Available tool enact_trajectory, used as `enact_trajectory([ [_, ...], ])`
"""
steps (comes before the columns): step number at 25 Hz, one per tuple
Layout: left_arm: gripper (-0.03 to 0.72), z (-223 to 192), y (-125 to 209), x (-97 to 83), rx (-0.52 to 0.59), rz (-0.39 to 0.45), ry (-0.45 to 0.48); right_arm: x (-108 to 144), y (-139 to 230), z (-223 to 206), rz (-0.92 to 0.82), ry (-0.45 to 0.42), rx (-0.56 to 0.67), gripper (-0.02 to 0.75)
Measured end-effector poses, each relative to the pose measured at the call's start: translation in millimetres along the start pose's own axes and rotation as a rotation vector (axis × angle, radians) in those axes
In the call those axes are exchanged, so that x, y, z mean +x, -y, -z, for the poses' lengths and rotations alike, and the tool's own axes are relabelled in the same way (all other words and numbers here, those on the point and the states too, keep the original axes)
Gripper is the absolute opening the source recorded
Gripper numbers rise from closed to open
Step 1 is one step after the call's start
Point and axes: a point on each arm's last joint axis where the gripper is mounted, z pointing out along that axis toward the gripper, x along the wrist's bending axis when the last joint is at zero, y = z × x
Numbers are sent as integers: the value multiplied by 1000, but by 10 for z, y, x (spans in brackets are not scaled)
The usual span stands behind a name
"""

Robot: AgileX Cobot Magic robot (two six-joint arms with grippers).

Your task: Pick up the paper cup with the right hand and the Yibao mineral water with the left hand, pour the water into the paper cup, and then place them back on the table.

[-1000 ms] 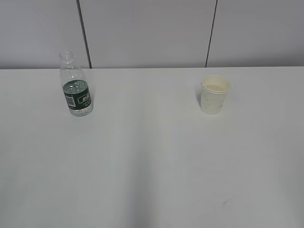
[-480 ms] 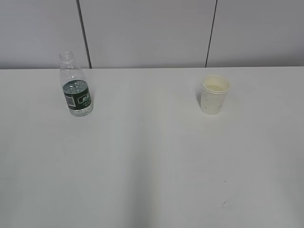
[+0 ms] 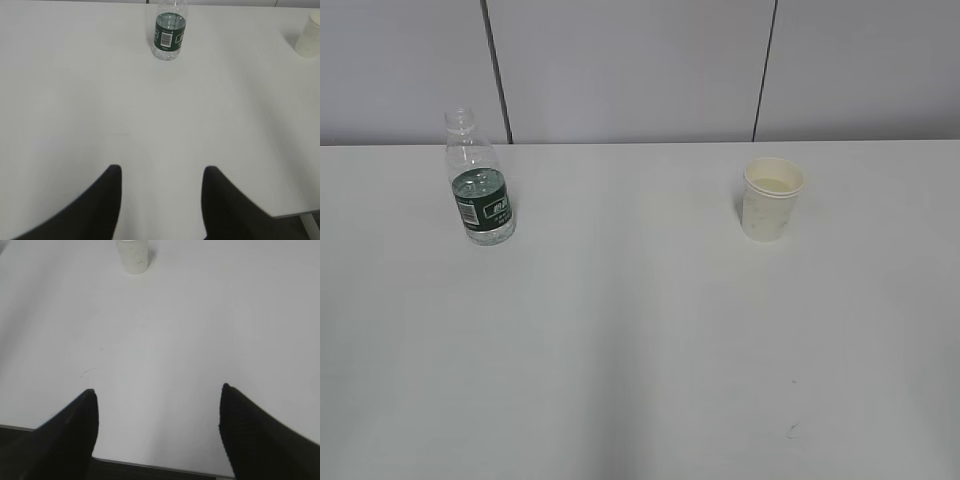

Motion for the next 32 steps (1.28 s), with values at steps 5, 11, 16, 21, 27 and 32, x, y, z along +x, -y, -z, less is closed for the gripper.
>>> enact_trajectory([
  [5,332,0,0,0,0,0,0,0,0,0,0,0,0,586],
  [11,323,0,0,0,0,0,0,0,0,0,0,0,0,586],
  [16,322,0,0,0,0,0,0,0,0,0,0,0,0,586],
  [21,319,0,0,0,0,0,0,0,0,0,0,0,0,585],
  [27,305,0,0,0,0,0,0,0,-2,0,0,0,-2,586],
  [32,303,0,0,0,0,0,0,0,-2,0,0,0,-2,586],
])
